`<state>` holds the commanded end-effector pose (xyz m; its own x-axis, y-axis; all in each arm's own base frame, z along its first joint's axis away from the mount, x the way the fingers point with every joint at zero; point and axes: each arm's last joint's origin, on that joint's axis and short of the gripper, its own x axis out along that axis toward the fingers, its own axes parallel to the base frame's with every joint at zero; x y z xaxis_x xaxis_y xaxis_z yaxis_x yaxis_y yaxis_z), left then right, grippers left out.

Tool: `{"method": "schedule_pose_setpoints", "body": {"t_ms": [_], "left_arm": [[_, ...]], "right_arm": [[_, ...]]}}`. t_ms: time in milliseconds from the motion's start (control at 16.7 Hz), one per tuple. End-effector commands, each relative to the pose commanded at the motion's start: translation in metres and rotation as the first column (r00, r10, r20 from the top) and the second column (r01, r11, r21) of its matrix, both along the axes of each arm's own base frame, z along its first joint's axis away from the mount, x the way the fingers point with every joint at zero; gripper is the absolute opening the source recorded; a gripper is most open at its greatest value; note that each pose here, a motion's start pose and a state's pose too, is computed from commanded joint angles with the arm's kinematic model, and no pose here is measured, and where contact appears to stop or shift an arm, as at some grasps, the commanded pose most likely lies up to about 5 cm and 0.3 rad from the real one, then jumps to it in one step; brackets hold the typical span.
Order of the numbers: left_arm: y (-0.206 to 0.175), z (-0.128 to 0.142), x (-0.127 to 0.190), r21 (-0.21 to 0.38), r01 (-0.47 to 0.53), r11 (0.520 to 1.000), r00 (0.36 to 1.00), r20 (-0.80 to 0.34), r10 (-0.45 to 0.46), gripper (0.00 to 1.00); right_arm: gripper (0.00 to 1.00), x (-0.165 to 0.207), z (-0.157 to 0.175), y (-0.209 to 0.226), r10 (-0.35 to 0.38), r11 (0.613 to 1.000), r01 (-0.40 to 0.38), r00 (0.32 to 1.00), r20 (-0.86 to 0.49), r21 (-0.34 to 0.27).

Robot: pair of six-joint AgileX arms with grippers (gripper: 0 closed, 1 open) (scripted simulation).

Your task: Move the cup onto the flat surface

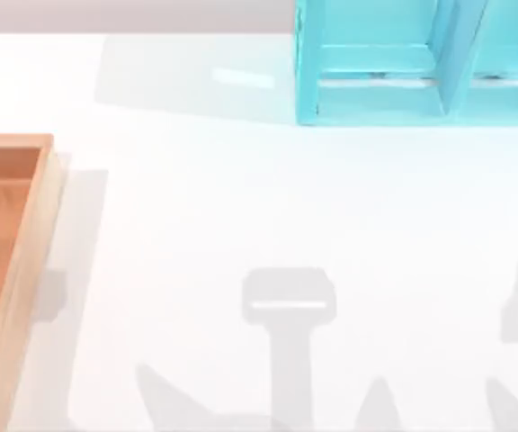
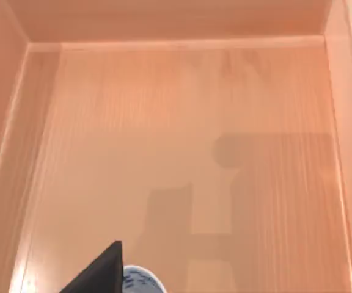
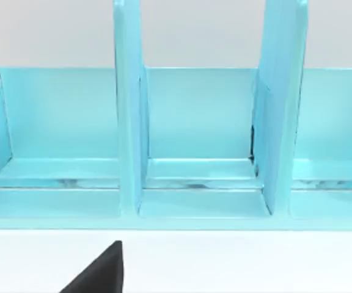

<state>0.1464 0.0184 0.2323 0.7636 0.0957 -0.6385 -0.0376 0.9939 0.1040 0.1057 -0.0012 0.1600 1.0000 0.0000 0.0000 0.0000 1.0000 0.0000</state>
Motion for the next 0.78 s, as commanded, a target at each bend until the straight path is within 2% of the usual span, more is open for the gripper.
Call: {"method": "schedule_pose_setpoints", "body": {"t_ms": [120, 360, 600, 780], "left_arm": [[0.009, 0.007, 0.022, -0.006, -0.009, 1.0, 0.977, -0.215, 0.008, 1.0], [0.03, 0.016, 0.064, -0.034, -0.02, 0.999, 0.849, -0.528, -0.001, 1.0], [0.05, 0.016, 0.099, -0.074, -0.031, 0.997, 0.708, -0.706, -0.031, 1.0], [0.059, 0.016, 0.112, -0.092, -0.037, 0.995, 0.652, -0.756, -0.045, 1.0]], "right_arm": [[1.0, 0.0, 0.0, 0.0, 0.0, 1.0, 0.0, 1.0, 0.0, 0.0], [1.0, 0.0, 0.0, 0.0, 0.0, 1.0, 0.0, 1.0, 0.0, 0.0], [1.0, 0.0, 0.0, 0.0, 0.0, 1.0, 0.0, 1.0, 0.0, 0.0], [1.0, 0.0, 0.0, 0.0, 0.0, 1.0, 0.0, 1.0, 0.0, 0.0]]}}
